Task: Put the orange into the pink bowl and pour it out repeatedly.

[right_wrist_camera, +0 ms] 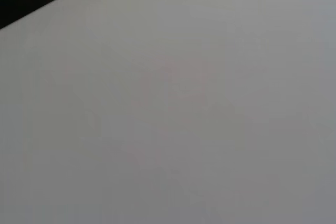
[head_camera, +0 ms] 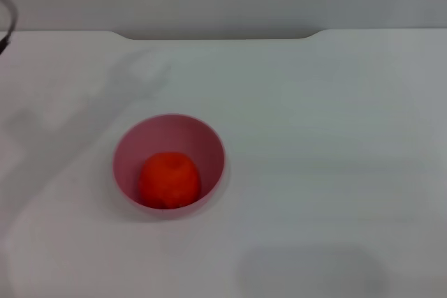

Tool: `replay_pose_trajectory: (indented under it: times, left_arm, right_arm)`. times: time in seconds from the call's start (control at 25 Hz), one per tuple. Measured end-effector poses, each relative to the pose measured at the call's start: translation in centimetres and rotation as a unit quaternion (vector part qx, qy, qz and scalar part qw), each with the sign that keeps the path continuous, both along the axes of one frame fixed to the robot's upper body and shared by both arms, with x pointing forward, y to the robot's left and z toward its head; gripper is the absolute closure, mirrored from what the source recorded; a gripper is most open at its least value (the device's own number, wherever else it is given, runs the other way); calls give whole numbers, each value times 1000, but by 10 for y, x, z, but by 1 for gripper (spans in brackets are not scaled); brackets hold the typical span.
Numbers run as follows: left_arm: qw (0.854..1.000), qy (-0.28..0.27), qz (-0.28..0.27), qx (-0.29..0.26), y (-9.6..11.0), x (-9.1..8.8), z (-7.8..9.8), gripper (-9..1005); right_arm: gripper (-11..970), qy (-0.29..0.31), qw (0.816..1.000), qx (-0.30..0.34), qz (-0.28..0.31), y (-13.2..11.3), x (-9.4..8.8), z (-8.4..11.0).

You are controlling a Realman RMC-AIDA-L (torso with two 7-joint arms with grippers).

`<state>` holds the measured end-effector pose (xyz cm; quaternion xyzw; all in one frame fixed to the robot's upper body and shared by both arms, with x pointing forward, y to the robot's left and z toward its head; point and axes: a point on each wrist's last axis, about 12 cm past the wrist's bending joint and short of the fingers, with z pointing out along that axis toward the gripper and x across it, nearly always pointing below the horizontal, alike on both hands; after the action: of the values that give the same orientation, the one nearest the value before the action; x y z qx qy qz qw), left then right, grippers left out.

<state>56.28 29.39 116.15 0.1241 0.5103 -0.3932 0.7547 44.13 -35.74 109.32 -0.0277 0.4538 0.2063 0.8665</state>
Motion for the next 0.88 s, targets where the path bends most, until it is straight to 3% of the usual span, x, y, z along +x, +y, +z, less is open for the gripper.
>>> replay_pose_trajectory:
  times: [0.2, 0.4, 0.44, 0.48, 0.6, 0.88]
  left_arm:
    - [986, -78, 149, -18, 26, -47, -42, 237]
    - [956, -55, 283, 46, 44, -79, -81, 239]
    - [956, -55, 283, 46, 44, -79, -81, 240]
    - [945, -36, 319, 66, 49, -87, -93, 240]
    - [932, -1, 352, 83, 56, -99, -109, 239]
    - [921, 20, 375, 101, 64, -113, -119, 240]
  right_arm:
    - [260, 31, 998, 1, -59, -15, -3, -10]
    - [260, 61, 988, -22, -140, -30, -8, -21]
    - [260, 67, 985, -26, -156, -33, -9, -23]
    - [260, 73, 982, -31, -173, -36, -11, -25]
    - [259, 87, 972, -36, -216, -44, -14, -31]
    - [259, 103, 961, -40, -254, -48, -17, -37]
